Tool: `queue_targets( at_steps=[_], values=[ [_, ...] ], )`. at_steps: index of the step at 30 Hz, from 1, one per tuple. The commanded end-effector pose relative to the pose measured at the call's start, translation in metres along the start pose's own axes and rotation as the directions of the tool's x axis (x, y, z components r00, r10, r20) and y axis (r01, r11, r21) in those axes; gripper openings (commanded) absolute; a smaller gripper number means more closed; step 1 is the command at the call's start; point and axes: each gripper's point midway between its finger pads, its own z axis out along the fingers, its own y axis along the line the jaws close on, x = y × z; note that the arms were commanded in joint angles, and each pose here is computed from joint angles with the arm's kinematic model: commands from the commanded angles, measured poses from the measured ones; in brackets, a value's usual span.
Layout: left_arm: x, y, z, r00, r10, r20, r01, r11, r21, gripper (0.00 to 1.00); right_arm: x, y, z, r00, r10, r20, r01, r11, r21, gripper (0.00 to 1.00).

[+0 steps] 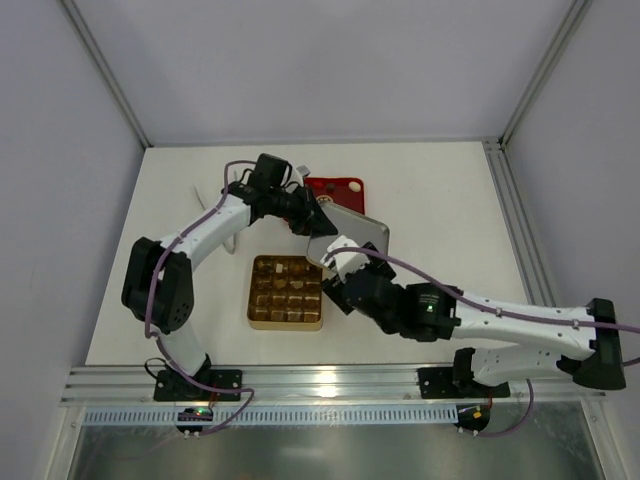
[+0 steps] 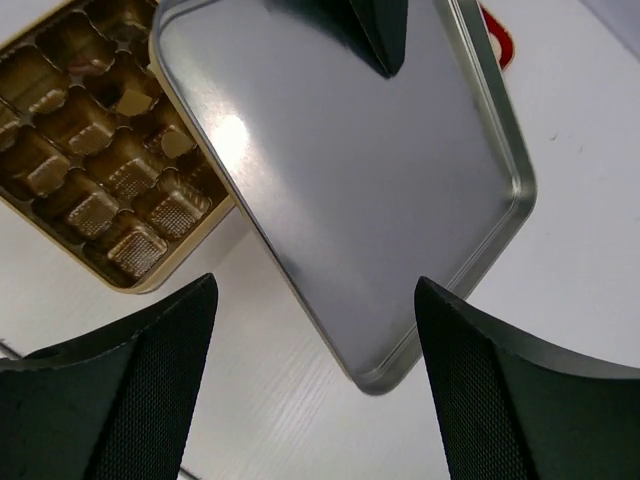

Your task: Pack the chocolate

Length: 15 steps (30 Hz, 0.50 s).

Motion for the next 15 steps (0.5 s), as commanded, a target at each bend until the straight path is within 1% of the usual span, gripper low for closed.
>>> queue_targets(
  at_steps=[1,3,4,7,8,9,10,13,14,15],
  values=[
    [0.023,-0.02,-0.02,0.999,0.006,-0.044,-0.004,0.999,0.045,0.0,-0.024,-0.012,0.005,0.98,-0.199,0.015,0.192,0.957,0.216,0.8],
    [0.026,-0.019,-0.022,0.999,0.002,-0.045,0.0,0.999,0.044,0.0,-0.024,-0.007,0.015,0.965,-0.26,-0.019,0.257,0.936,0.242,0.8],
    [0.028,-0.021,-0.025,0.999,0.01,-0.041,-0.008,0.999,0.05,0.0,-0.027,-0.006,0.018,0.957,-0.29,-0.025,0.287,0.925,0.248,0.77],
    [0.034,-0.024,-0.031,0.999,0.016,-0.04,-0.014,0.998,0.058,0.0,-0.028,-0.004,0.025,0.944,-0.327,-0.038,0.324,0.904,0.279,0.65],
    [0.036,-0.024,-0.032,0.999,0.019,-0.04,-0.017,0.998,0.06,0.0,-0.028,-0.005,0.026,0.936,-0.35,-0.044,0.348,0.895,0.281,0.59],
    [0.038,-0.024,-0.033,0.999,0.019,-0.043,-0.016,0.998,0.062,0.0,-0.029,-0.004,0.028,0.932,-0.359,-0.043,0.356,0.891,0.283,0.56],
    [0.039,-0.025,-0.034,0.999,0.021,-0.044,-0.019,0.998,0.066,0.0,-0.028,-0.004,0.029,0.927,-0.372,-0.051,0.371,0.882,0.29,0.49],
    [0.043,-0.026,-0.038,0.998,0.03,-0.051,-0.026,0.997,0.076,0.01,-0.03,-0.007,0.031,0.913,-0.402,-0.067,0.401,0.857,0.324,0.37],
    [0.045,-0.027,-0.039,0.998,0.037,-0.052,-0.033,0.996,0.079,0.03,-0.032,-0.008,0.032,0.908,-0.413,-0.073,0.412,0.846,0.338,0.26],
    [0.045,-0.028,-0.04,0.998,0.041,-0.05,-0.037,0.996,0.081,0.05,-0.033,-0.009,0.032,0.905,-0.418,-0.077,0.417,0.84,0.347,0.2]
  ],
)
